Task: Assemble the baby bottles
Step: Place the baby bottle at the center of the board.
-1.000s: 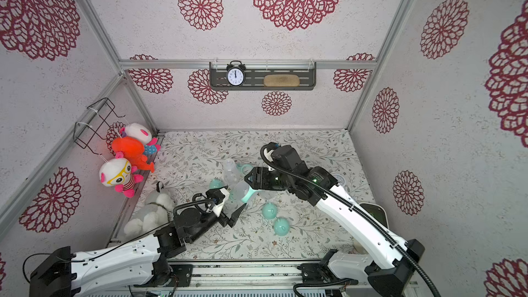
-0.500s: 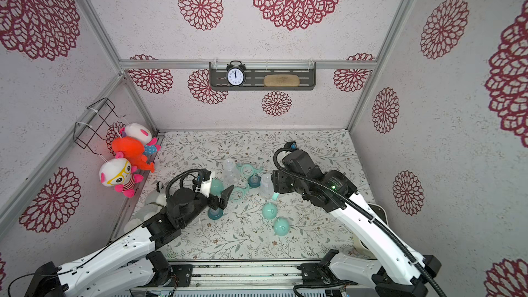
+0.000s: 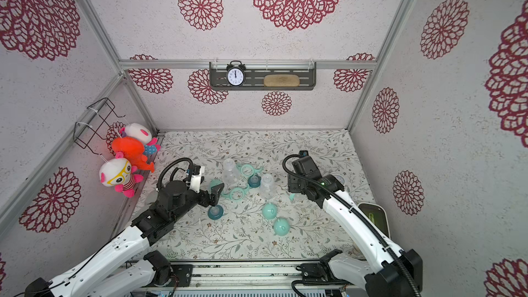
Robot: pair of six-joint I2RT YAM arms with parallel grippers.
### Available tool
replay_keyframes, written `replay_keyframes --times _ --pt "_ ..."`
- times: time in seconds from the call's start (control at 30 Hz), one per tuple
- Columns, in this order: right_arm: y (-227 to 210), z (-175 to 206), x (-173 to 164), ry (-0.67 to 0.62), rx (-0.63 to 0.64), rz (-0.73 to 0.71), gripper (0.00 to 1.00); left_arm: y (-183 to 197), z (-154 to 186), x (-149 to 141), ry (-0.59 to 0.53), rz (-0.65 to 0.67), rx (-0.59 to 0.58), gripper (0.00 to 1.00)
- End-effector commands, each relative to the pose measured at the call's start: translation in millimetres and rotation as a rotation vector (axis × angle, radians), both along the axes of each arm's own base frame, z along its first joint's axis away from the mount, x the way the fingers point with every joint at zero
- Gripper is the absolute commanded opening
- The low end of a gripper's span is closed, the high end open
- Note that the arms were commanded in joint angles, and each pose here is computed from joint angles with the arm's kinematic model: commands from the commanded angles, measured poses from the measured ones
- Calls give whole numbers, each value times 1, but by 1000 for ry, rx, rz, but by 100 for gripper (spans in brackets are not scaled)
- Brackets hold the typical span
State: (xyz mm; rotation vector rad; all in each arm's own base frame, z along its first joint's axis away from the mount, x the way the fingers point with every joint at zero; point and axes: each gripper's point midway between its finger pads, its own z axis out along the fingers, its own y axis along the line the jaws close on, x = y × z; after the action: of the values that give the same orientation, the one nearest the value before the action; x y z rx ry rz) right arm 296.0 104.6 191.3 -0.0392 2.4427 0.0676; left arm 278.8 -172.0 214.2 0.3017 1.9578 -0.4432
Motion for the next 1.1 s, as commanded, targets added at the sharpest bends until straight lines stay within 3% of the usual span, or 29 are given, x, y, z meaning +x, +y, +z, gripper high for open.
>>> replay_keyframes --times 0.0,0.13,0.23,0.77,0.9,1.07 --pt "8 9 29 -108 76 37 38 1 8 -2 5 3 -24 98" --pt "7 -9 43 -119 100 48 39 3 6 -2 10 9 -16 98" --pt "5 -19 53 -105 51 53 40 4 5 -3 9 12 -15 98" --pt "15 -43 83 -63 19 93 41 7 1 -3 12 21 0 98" --pt "14 -48 85 -41 6 100 46 8 1 -3 13 22 -1 98" --pt "12 -51 86 -19 -8 94 58 7 1 -3 11 21 -6 98"
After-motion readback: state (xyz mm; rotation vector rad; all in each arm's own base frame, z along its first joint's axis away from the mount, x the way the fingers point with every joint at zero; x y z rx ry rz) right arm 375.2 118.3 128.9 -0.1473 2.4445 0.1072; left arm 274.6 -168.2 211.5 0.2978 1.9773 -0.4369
